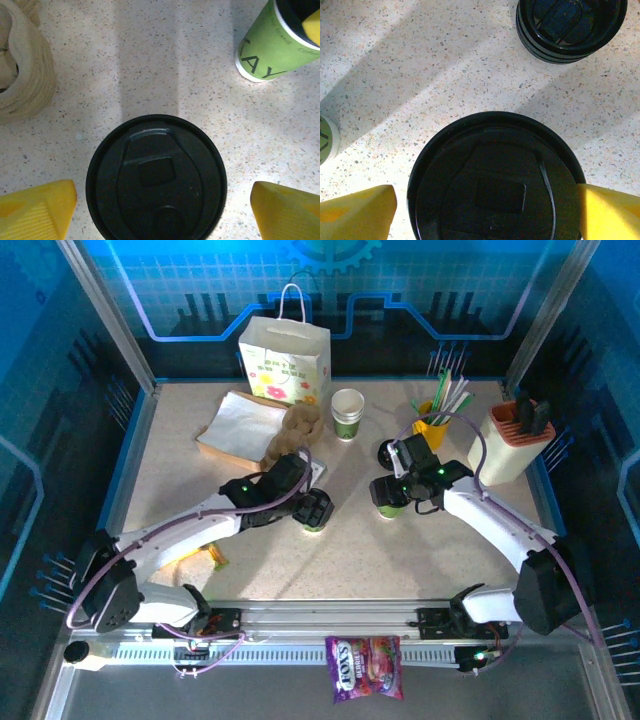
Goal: Pack the takeout coffee
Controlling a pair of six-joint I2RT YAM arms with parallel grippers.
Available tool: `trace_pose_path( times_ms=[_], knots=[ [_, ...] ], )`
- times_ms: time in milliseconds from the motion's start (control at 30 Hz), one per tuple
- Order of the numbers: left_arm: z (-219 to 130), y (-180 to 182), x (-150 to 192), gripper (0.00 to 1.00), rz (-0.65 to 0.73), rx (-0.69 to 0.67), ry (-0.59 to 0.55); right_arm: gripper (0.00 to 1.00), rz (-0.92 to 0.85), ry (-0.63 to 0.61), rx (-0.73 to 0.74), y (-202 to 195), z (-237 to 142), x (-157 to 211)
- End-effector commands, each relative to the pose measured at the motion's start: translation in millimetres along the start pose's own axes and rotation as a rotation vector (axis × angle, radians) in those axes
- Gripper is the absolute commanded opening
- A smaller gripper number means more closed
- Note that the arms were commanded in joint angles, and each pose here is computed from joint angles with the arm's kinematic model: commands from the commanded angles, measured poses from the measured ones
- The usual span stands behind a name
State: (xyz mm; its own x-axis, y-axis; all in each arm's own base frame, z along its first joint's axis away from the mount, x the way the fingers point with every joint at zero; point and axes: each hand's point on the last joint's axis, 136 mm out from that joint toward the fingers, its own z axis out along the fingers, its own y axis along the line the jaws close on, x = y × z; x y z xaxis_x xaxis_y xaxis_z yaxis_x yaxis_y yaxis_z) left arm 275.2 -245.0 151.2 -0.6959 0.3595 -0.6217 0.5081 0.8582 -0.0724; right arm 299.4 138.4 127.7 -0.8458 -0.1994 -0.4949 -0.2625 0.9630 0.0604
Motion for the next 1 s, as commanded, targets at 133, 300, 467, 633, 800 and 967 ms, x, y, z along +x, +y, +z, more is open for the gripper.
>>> trace_pose_path(
  times_ms=[133,300,467,633,800,967],
  knots=[
    [11.6,5.7,0.0,0.85,0.067,-0.075,0.061,0.93,0.020,-0.008,-0.022,1.0,-8.4,-3.0],
    [15.2,3.6,2.9,0.84,0.081,-0.076,0.077,0.93,0.017,-0.006,-0.027,2.2,-6.7,-3.6],
    [18.3,3.0,6.3,0.84,0.090,-0.081,0.092,0.93,0.015,-0.002,-0.028,2.6,-5.2,-4.3],
    [17.4,2.7,6.6,0.85,0.086,-0.080,0.091,0.93,0.013,0.002,-0.034,4.1,-3.8,-4.3],
    [19.3,5.1,11.8,0.81,0.088,-0.091,0.105,0.93,0.016,0.001,-0.031,3.2,-3.9,-3.7],
    [17.4,9.7,13.4,0.78,0.082,-0.113,0.095,0.94,0.018,-0.011,-0.031,3.2,-7.2,-6.6]
  ],
)
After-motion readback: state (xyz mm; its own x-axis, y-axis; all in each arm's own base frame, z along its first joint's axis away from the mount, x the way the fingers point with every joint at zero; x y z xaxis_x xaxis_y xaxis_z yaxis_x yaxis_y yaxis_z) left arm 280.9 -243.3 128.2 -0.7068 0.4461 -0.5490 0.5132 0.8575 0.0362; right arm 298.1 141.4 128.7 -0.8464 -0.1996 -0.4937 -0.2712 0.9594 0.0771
